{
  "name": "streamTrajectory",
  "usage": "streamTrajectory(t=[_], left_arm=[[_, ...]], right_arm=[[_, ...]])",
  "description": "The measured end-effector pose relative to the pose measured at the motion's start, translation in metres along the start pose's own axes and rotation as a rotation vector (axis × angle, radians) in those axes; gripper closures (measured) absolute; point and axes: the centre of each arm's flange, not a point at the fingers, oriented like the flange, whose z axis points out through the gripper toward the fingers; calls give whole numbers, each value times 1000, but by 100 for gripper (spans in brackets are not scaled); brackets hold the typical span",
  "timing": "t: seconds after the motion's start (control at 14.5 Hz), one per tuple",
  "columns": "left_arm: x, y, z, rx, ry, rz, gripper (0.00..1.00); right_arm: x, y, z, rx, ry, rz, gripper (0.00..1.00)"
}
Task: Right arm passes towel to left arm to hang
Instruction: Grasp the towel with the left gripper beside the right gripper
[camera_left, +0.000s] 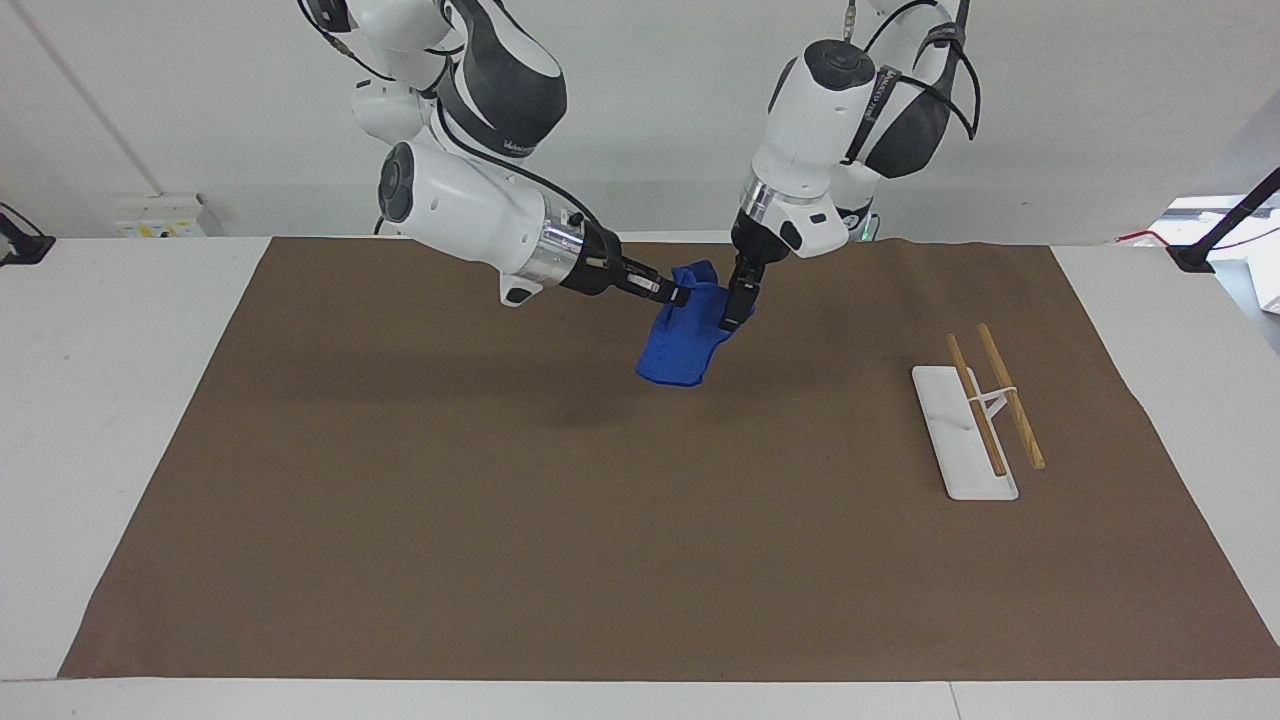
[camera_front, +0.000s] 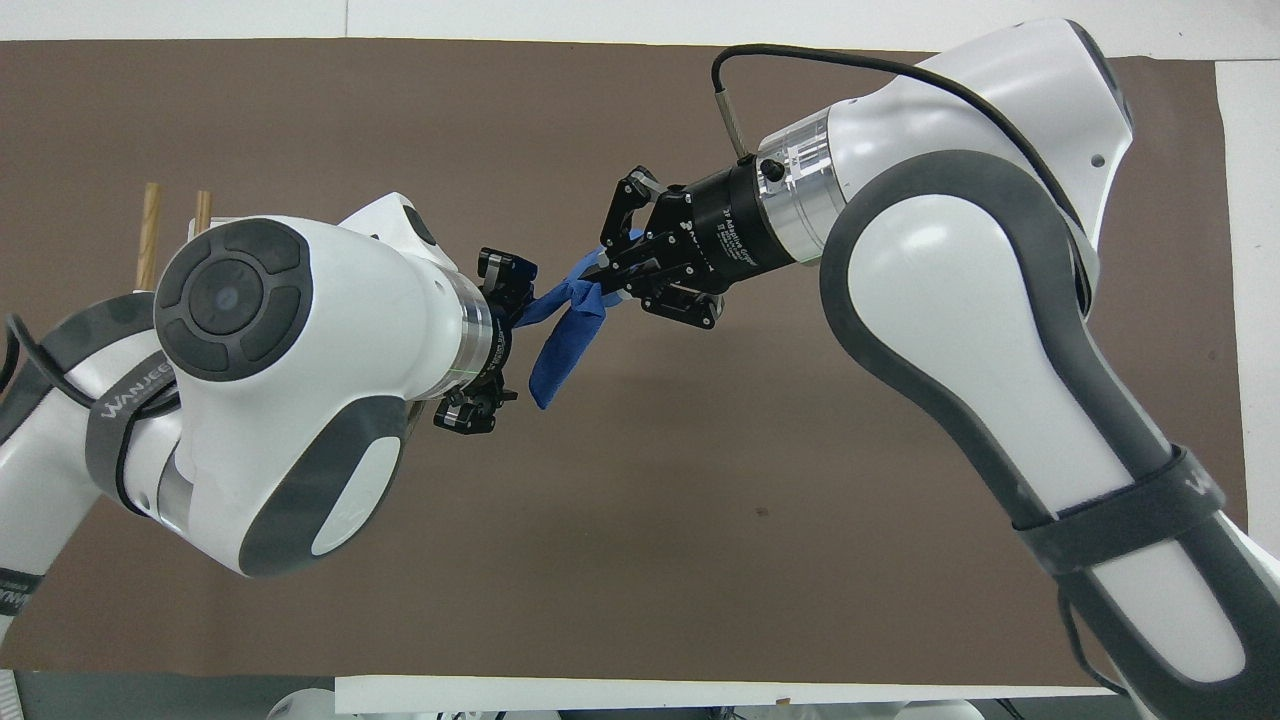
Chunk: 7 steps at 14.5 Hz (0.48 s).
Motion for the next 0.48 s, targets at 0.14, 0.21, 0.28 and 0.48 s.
streamTrajectory(t=[0.14,0.21,0.28,0.48], left_arm=[[7,0,4,8,4,-4,19],[12,1,5,9,5,-4,19],[16,2,4,9,6,-4,21],[19,3,4,8,6,9,23]], right_arm=[[2,0,-2,3,2,3,93],[2,0,-2,3,3,4,93],[2,0,-2,3,3,4,93],[2,0,-2,3,3,4,93]])
